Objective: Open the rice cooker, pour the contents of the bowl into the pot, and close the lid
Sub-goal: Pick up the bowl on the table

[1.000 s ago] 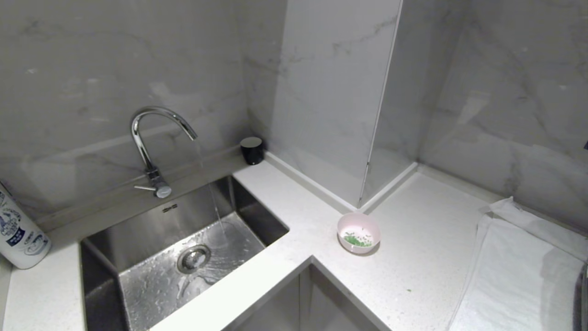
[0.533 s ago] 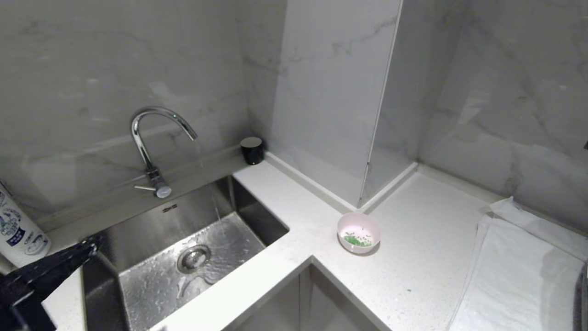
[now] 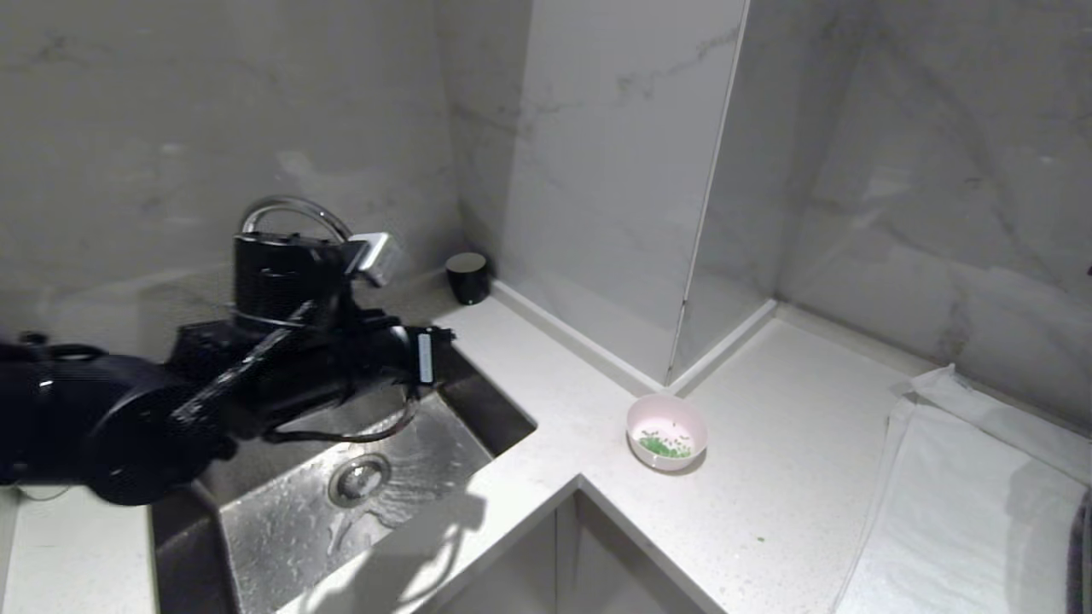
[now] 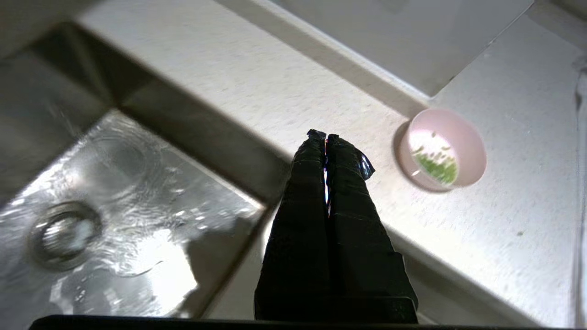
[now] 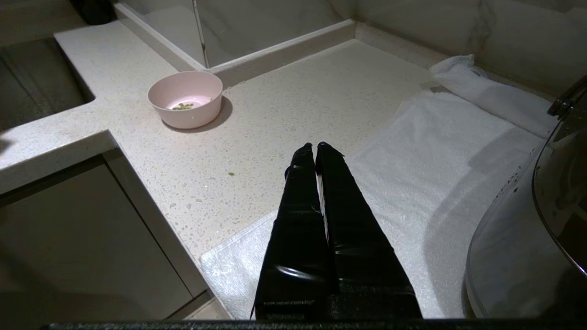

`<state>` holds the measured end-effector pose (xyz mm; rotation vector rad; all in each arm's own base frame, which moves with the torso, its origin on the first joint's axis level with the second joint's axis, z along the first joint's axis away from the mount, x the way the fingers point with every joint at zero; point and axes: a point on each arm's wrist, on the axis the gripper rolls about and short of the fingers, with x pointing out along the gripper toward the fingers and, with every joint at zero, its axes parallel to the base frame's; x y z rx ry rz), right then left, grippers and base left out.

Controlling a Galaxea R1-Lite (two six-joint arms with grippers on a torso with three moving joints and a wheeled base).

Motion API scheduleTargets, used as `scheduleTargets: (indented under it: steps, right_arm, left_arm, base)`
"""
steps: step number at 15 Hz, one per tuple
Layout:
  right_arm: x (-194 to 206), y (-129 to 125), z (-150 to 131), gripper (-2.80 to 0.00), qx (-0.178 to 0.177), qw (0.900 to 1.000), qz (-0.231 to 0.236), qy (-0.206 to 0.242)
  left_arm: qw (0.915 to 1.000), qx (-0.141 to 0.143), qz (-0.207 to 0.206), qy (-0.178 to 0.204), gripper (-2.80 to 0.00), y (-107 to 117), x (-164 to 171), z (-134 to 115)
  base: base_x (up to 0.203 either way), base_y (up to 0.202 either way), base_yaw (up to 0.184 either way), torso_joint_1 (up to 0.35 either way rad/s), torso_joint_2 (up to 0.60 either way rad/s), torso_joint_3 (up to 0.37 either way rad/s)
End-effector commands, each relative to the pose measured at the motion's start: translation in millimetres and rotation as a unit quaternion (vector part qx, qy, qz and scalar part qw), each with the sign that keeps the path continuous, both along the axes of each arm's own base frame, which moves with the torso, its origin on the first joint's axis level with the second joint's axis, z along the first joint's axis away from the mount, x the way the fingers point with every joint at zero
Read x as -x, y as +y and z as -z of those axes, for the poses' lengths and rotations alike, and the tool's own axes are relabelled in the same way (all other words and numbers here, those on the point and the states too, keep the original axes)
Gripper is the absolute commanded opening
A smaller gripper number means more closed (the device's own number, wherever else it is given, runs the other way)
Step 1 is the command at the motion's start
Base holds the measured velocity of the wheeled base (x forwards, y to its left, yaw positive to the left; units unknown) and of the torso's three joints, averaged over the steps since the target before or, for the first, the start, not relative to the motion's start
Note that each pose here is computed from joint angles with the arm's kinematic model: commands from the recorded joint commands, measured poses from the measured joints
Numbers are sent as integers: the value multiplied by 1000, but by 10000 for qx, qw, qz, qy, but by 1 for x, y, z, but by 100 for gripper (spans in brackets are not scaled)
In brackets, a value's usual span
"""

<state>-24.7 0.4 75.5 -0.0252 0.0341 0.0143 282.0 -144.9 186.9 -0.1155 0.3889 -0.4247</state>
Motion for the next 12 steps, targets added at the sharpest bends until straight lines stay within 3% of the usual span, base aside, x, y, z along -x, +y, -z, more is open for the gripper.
scheduleTargets:
  steps: [1, 6, 12]
  right_arm:
    - [0, 0, 0, -280, 3, 10000, -1, 13]
    - [0, 0, 0, -280, 3, 10000, 0, 5]
    - [0, 0, 0, -280, 3, 10000, -8, 5]
  left_arm:
    - [9987, 28, 153, 487, -280, -52, -46, 34]
    - [9901, 309, 331, 1330, -280, -108, -84, 76]
    - [9750, 844, 843, 1875, -280, -147, -85, 101]
  base:
    - [0, 0, 0, 0, 0, 0]
    - [0, 0, 0, 0, 0, 0]
    - [0, 0, 0, 0, 0, 0]
